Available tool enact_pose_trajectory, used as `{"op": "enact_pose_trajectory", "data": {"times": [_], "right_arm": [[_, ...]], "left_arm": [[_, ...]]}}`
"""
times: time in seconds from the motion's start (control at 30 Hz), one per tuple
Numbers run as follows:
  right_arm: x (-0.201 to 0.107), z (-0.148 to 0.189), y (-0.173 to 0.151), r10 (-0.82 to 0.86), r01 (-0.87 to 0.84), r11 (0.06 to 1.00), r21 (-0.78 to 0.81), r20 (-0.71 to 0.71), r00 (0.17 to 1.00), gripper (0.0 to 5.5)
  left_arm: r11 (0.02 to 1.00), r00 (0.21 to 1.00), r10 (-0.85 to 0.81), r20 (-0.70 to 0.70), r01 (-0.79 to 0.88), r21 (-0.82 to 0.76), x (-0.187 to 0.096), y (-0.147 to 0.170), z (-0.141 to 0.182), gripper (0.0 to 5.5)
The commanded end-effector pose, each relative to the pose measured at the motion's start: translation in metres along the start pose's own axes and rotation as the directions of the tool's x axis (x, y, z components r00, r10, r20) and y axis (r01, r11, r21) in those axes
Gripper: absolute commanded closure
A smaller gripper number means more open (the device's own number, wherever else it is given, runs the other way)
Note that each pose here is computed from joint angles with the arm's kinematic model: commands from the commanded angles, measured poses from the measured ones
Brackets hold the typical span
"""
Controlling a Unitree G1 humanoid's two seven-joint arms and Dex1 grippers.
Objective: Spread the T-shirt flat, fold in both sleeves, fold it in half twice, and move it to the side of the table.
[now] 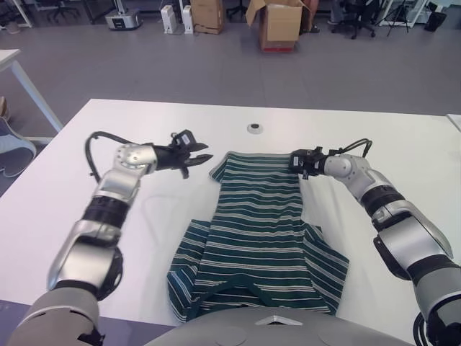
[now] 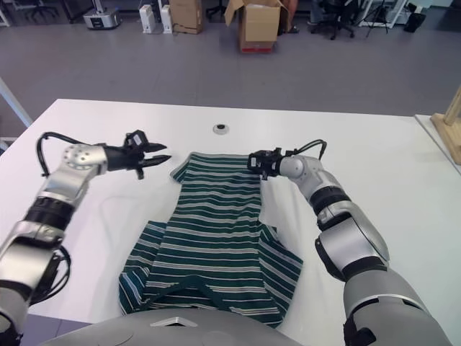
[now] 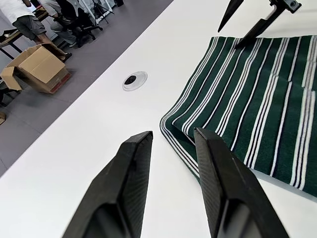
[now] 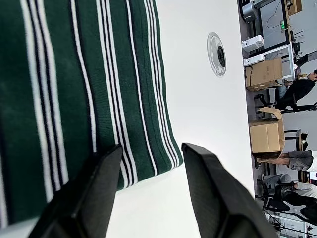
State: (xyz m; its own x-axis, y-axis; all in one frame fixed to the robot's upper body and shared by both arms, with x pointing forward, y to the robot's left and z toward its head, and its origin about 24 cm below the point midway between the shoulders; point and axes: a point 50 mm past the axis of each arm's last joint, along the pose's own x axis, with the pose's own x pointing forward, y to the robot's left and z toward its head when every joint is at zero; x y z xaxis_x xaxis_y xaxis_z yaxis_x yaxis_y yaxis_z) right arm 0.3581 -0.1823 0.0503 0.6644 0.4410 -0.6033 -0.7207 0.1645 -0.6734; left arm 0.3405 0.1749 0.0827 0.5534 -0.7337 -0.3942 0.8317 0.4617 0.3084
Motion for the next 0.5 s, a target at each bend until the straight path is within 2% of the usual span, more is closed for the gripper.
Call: {"op": "enact_pose_trajectory", "data": {"times": [0.03, 0.17, 0.27, 0.37, 0.5], "right_arm": [[0.004, -0.002, 0.014, 0.047, -0.048, 0.998, 0.029, 0.01, 0.999, 3.25], [0.003, -0.002, 0.011, 0.034, -0.035, 0.999, 0.032, 0.028, 0.999, 3.25], [0.002, -0.001, 0.009, 0.03, -0.031, 0.999, 0.032, 0.038, 0.999, 3.25], [0.001, -0.003, 0.01, 0.027, -0.028, 0.999, 0.035, 0.039, 0.999, 3.25], [0.0, -0.004, 0.009, 0.023, -0.024, 0.999, 0.026, 0.028, 0.999, 3.25]], "left_arm": [[0.997, 0.996, 0.074, -0.052, -0.074, 0.008, 0.026, -0.003, -0.017, 3.96], [0.986, 0.967, 0.08, -0.242, -0.042, 0.16, 0.033, -0.013, -0.043, 3.96], [0.931, 0.929, 0.084, -0.359, 0.055, 0.361, 0.03, -0.014, -0.052, 3.96], [0.796, 0.898, 0.147, -0.414, 0.141, 0.589, 0.028, -0.001, -0.044, 3.96], [0.545, 0.887, 0.241, -0.394, 0.211, 0.811, 0.027, 0.024, -0.017, 3.96]]}}
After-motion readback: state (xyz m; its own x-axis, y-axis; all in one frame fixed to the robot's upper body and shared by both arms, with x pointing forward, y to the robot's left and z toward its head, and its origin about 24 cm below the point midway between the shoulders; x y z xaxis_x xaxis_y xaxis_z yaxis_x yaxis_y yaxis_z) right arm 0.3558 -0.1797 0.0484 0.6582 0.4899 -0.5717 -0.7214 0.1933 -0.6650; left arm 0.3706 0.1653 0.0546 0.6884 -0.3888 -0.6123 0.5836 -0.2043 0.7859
